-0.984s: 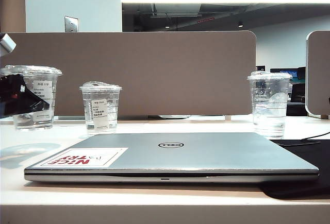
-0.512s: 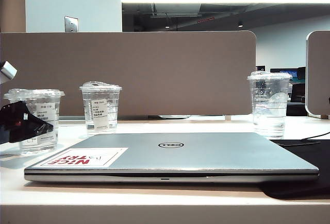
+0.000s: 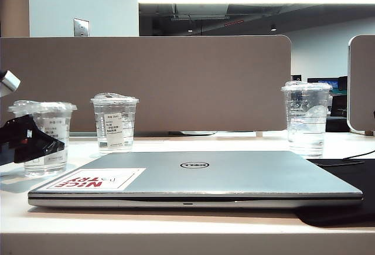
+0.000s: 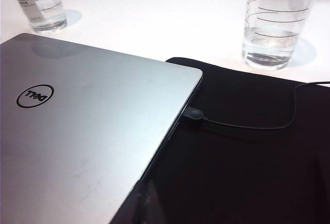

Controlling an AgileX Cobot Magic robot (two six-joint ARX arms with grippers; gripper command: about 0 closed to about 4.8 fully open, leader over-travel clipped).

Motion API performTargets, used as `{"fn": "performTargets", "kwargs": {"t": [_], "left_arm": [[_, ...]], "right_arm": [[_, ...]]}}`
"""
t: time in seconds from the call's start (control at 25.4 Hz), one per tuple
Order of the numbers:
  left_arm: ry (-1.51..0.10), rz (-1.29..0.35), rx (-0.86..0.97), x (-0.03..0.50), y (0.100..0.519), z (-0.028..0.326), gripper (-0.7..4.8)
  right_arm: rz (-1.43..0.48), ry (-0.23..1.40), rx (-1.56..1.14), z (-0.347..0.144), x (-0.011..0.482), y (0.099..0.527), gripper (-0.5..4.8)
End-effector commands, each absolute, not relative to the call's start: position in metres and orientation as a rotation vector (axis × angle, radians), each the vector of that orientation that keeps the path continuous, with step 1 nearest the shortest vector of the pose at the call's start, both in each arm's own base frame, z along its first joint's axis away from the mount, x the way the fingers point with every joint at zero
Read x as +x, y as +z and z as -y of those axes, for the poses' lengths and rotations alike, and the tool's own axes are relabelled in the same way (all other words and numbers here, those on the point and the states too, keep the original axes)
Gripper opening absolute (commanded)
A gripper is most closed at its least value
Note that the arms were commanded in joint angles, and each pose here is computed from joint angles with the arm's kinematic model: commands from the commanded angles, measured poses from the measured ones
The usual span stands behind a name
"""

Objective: Pick up the coffee cup on the middle and place it on the left side of the laptop.

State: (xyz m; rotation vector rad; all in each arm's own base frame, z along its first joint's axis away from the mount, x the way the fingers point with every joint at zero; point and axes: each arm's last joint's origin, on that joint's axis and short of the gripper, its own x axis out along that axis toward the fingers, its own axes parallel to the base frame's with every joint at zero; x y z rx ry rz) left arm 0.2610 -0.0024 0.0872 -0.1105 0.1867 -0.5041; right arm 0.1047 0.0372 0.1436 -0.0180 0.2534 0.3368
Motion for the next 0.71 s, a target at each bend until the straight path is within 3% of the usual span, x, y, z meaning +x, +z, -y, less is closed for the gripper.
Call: {"fn": "performTargets", "kwargs": {"t": [0.04, 0.2, 0.71], "left_arm": [[-0.517, -0.170, -0.109, 0.261, 0.089, 0.002, 4.01], [-0.530, -0.171, -0.110, 0.258, 0.089, 0.003, 4.79], [-0.375, -0.157, -0.046, 0.204, 0.102, 0.001, 4.79]], "right_arm": [[-0.238, 0.337, -0.015, -0.037, 0.105, 0.144, -0.05], [-0.238, 0.337, -0.015, -0.037, 0.105, 0.144, -0.05], [-0.238, 0.337, -0.015, -0.037, 0.105, 0.144, -0.05]]}}
